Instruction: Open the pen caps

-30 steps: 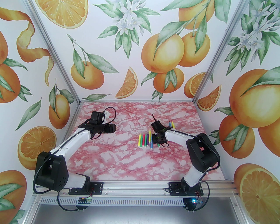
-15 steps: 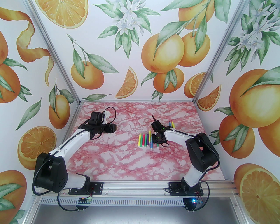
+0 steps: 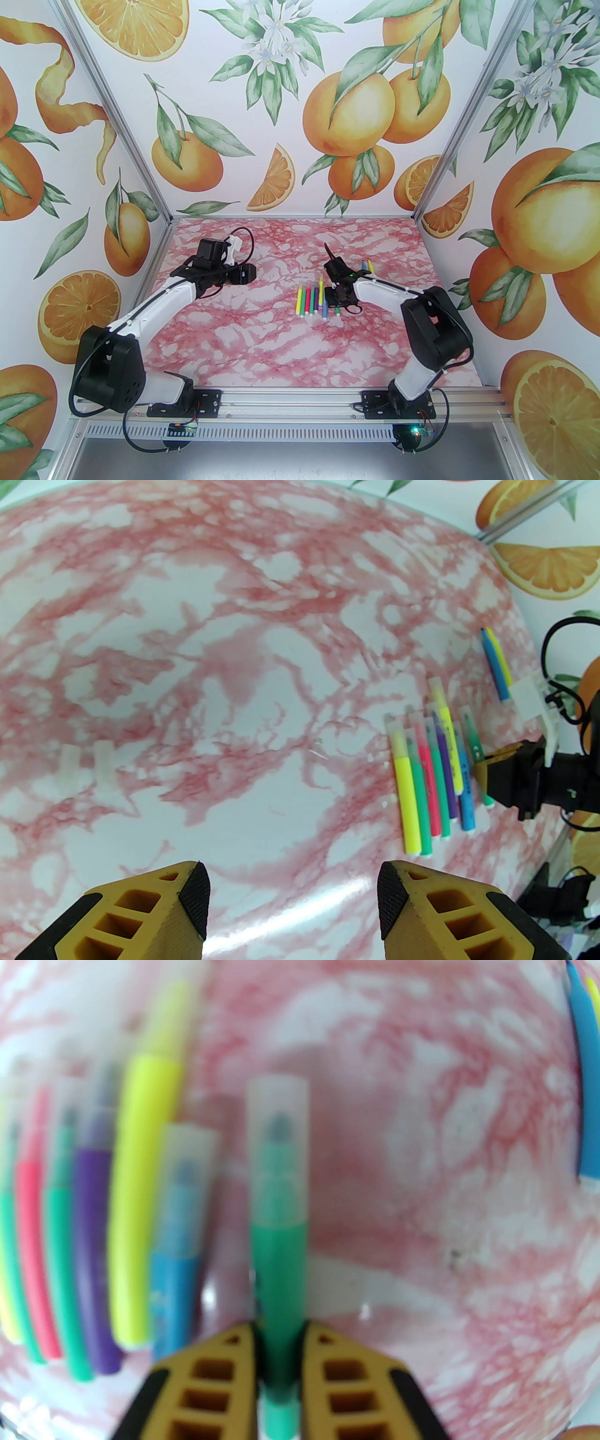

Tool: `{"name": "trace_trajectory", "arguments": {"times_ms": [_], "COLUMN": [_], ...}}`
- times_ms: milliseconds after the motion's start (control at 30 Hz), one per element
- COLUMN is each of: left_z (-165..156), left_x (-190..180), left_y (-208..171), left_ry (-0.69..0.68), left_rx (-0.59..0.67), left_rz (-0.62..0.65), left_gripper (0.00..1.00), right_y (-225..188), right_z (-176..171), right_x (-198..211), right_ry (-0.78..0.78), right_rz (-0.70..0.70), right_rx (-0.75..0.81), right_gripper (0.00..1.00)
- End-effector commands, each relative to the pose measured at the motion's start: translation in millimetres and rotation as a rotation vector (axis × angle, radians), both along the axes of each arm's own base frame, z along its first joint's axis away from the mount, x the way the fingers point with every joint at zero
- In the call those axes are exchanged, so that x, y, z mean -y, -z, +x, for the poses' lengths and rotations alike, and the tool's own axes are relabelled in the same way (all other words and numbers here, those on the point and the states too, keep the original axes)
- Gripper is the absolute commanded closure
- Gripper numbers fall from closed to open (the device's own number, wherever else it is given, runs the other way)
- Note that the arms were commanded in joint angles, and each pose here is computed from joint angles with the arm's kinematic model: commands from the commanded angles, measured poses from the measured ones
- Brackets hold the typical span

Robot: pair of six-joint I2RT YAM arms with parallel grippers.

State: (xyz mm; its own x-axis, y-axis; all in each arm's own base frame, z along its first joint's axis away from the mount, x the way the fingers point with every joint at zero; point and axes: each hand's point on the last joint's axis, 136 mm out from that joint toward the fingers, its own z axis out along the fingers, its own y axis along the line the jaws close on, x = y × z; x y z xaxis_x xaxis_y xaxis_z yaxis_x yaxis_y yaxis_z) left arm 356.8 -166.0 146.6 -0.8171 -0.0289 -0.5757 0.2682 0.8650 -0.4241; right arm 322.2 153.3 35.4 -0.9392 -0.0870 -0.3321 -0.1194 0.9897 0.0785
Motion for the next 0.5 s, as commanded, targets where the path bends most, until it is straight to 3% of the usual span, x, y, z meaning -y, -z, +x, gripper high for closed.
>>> {"name": "trace_trajectory", "arguments": {"times_ms": [0,467], "left_z": [7,-2], "left_x": [19,78], "left_y": [-9,-28], "left_ry": [0.029,0.146], "left_rx": [0.009,-0.004], "left_rz": [-0.083,-0.318], "left_gripper": [0.36,0.34], "right_y": [-32,-92], "right_z": [2,-15], "right_x": [-22,-74], "right_ry": [-0.089,-0.297], "right_rz": [0.115,0.458], "right_rx": [0.088,0.221], "right_gripper": [0.92,0.93]}}
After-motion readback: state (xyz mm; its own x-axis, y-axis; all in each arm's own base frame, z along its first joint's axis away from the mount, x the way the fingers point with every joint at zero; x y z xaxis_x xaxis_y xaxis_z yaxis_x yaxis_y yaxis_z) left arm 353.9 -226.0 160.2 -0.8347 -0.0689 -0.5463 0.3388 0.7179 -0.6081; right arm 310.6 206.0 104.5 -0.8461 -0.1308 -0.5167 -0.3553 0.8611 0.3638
